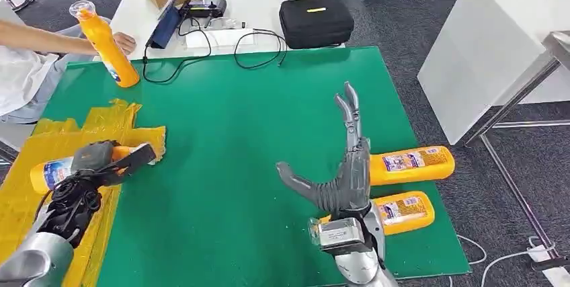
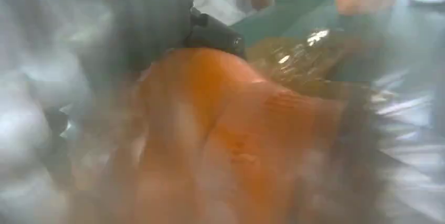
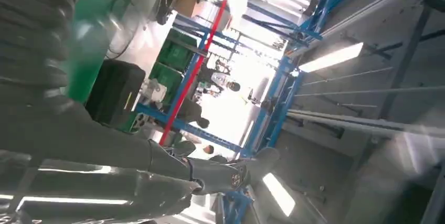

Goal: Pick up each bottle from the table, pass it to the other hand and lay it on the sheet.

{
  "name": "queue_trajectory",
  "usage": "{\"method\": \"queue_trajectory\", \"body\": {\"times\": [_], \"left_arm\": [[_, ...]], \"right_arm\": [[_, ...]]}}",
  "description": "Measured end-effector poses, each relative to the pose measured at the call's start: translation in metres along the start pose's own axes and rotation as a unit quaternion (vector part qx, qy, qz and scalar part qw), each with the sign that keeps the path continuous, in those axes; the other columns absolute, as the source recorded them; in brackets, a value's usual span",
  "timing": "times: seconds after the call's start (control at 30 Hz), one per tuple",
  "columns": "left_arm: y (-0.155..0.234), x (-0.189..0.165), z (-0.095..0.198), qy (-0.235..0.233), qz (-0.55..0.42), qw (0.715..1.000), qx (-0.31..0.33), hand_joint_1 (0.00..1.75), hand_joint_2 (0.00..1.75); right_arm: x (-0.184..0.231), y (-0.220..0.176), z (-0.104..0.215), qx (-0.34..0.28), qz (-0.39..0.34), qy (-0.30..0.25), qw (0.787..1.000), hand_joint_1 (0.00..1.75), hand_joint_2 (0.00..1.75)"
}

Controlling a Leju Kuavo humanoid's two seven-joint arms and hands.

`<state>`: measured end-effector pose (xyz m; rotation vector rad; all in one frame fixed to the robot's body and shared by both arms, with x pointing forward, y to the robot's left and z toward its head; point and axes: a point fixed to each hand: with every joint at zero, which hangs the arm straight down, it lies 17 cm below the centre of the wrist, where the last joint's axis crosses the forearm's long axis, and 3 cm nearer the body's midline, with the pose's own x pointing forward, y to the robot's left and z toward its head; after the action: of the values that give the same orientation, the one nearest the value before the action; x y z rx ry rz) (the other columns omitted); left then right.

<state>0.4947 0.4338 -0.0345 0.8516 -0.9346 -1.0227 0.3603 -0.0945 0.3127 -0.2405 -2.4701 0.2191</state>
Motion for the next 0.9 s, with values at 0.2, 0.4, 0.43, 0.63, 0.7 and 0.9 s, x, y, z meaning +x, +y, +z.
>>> {"method": "queue_trajectory", "body": {"times": [0.2, 0.4, 0.43, 0.63, 0.7, 0.9], "left_arm": [[-0.005, -0.013, 0.002, 0.023, 0.016, 1.0, -0.012, 0.0, 1.75], [-0.008, -0.02, 0.003, 0.043, 0.019, 0.999, -0.019, 0.0, 1.75], [-0.008, -0.022, 0.003, 0.046, 0.019, 0.999, -0.02, 0.0, 1.75], [-0.009, -0.026, 0.004, 0.055, 0.029, 0.998, -0.019, 0.0, 1.75], [-0.009, -0.026, 0.004, 0.054, 0.03, 0.998, -0.017, 0.0, 1.75], [-0.001, -0.023, 0.004, 0.05, 0.03, 0.998, 0.019, 0.0, 1.75]], "right_arm": [[-0.002, 0.002, -0.003, 0.003, 0.0, -0.001, 1.0, 0.0, 1.75], [-0.005, 0.004, -0.002, 0.006, 0.001, 0.002, 1.0, 0.0, 1.75], [-0.005, 0.005, -0.002, 0.006, 0.001, 0.002, 1.0, 0.0, 1.75], [-0.008, 0.007, -0.001, 0.008, 0.001, 0.006, 1.0, 0.0, 1.75], [-0.009, 0.007, -0.001, 0.008, 0.001, 0.008, 1.0, 0.0, 1.75], [-0.012, 0.008, -0.001, 0.009, 0.003, 0.014, 1.0, 0.0, 1.75]]}}
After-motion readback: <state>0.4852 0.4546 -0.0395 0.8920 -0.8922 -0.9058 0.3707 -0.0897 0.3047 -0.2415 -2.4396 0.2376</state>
